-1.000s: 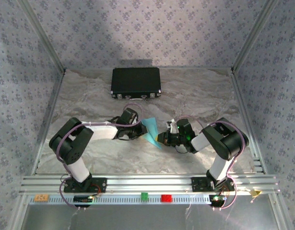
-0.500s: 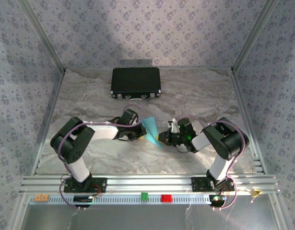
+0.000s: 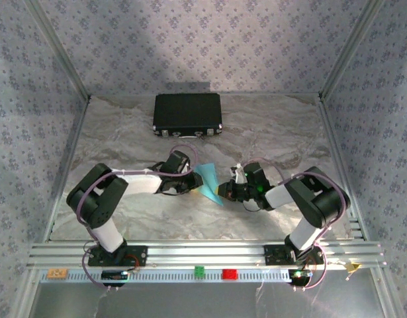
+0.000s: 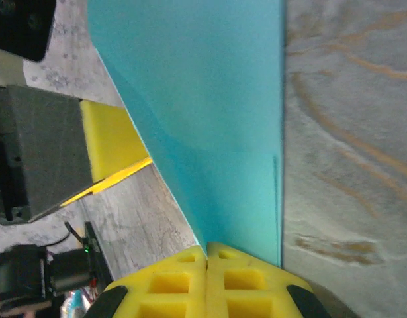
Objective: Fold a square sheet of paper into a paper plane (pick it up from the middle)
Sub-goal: Fourth fold the wing at the center of the table.
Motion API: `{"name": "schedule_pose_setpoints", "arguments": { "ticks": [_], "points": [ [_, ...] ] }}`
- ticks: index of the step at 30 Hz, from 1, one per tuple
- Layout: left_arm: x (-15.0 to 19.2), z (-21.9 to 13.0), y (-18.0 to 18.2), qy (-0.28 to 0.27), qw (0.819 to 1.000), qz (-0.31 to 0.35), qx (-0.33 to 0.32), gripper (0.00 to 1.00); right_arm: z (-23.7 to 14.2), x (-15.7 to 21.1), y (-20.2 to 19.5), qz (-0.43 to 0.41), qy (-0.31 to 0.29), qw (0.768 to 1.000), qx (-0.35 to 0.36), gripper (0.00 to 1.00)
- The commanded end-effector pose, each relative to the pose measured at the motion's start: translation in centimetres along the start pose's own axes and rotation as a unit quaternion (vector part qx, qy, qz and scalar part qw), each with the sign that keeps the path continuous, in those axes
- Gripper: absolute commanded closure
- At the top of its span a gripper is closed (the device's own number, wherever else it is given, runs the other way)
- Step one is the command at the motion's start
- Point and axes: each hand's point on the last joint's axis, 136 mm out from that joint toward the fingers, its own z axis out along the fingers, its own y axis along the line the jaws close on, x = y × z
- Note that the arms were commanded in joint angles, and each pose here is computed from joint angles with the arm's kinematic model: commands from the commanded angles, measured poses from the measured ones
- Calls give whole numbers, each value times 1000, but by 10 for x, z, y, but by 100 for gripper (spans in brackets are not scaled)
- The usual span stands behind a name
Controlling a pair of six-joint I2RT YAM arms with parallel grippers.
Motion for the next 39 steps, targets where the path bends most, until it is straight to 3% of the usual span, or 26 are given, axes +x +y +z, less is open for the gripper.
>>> {"name": "schedule_pose_setpoints", "arguments": {
  "ticks": [1, 6, 14, 19, 31, 39],
  "points": [
    [-12, -22, -17, -36, 999, 8, 21, 65, -2, 2, -4, -57, 2, 996, 64, 98],
    [-23, -37, -31, -58, 997, -1, 43, 40, -7, 3, -3, -133, -2, 983, 127, 97],
    [-30, -33, -41, -47, 997, -13, 51, 26, -4, 12, 1, -248, -5, 950, 187, 96],
    [-27, -25, -32, -24, 999, -31, 21, 26, -5, 14, 3, -319, -21, 921, 220, 96],
    [-20, -19, -14, -3, 998, -60, -20, 33, -5, 18, 11, -390, -47, 890, 230, 94],
    [-20, -15, -19, 6, 998, -63, -15, 72, -9, 20, 14, -431, -59, 867, 241, 87]
  ]
}}
